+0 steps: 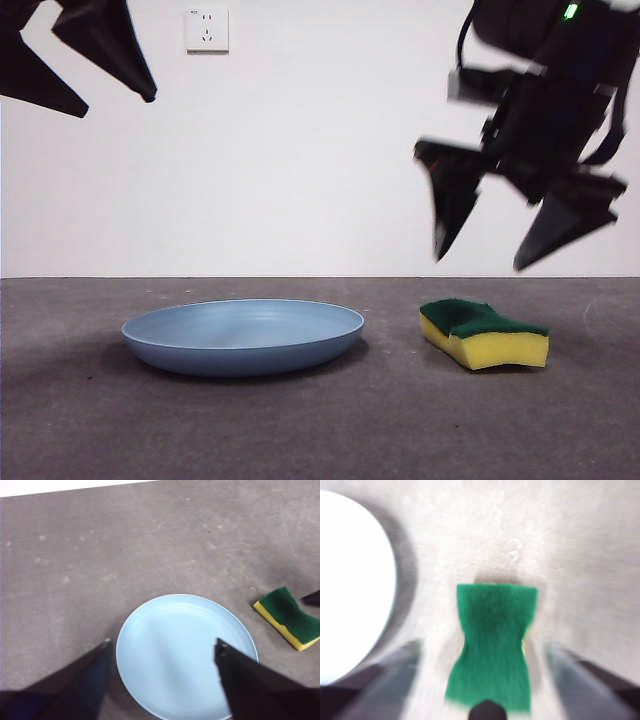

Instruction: Pick up the plate,pick up the cloth,clean the plate with the cloth

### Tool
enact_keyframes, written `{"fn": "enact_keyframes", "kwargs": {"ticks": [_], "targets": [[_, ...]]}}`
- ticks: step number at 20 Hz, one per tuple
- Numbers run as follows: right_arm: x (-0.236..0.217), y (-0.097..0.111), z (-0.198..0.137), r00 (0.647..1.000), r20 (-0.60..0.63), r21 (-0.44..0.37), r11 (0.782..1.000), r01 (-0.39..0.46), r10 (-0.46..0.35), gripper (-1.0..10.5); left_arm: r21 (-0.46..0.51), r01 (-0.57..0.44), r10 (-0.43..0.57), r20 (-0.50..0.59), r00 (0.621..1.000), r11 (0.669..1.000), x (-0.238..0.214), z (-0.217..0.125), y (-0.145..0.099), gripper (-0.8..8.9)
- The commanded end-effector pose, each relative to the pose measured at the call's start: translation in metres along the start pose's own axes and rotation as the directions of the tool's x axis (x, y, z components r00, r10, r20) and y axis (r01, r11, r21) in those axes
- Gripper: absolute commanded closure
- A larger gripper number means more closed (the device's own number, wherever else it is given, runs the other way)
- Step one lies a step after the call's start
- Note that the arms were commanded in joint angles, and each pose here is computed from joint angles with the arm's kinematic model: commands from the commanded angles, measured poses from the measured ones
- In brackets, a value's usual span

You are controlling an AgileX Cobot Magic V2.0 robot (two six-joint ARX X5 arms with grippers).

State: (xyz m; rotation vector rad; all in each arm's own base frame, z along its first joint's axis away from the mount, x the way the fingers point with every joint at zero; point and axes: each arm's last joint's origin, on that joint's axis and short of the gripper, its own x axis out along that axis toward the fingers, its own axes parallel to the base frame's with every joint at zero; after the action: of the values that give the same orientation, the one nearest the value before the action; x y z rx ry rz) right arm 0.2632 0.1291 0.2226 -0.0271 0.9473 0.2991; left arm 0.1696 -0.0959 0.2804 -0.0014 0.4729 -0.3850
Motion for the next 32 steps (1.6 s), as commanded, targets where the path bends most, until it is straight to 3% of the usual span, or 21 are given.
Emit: {"fn": "enact_keyframes", "kwargs": {"ticks": [1, 5, 9, 16, 20, 32], "targets": [[-0.021, 0.000, 0.000, 0.999, 0.044, -0.037, 0.999, -0.010, 0.012, 9.6, -0.001, -0.004, 0.004, -0.010, 1.000, 1.000, 0.000, -0.003, 0.000, 8.22], [-0.056, 0.000, 0.002, 0.987, 0.155, -0.084, 0.996, -0.023, 0.035, 9.6, 0.004, -0.016, 0.016, -0.012, 1.000, 1.000, 0.000, -0.003, 0.002, 8.22], [-0.071, -0.004, -0.012, 0.957, 0.284, -0.084, 0.996, -0.042, 0.065, 9.6, -0.023, -0.047, 0.050, 0.105, 0.993, 0.999, 0.001, -0.003, 0.004, 8.22], [-0.073, -0.009, -0.076, 0.873, 0.469, -0.136, 0.987, -0.082, 0.138, 9.6, -0.086, -0.068, 0.087, 0.247, 0.965, 0.994, 0.009, -0.066, 0.015, 8.22], [-0.071, -0.010, -0.082, 0.887, 0.448, -0.133, 0.989, -0.060, 0.115, 9.5, -0.091, -0.062, 0.085, 0.273, 0.958, 0.994, 0.009, -0.067, 0.015, 8.14], [-0.072, -0.010, -0.082, 0.886, 0.448, -0.134, 0.989, -0.061, 0.115, 9.5, -0.066, -0.097, 0.106, 0.140, 0.985, 0.993, 0.009, -0.080, 0.017, 8.14]]}}
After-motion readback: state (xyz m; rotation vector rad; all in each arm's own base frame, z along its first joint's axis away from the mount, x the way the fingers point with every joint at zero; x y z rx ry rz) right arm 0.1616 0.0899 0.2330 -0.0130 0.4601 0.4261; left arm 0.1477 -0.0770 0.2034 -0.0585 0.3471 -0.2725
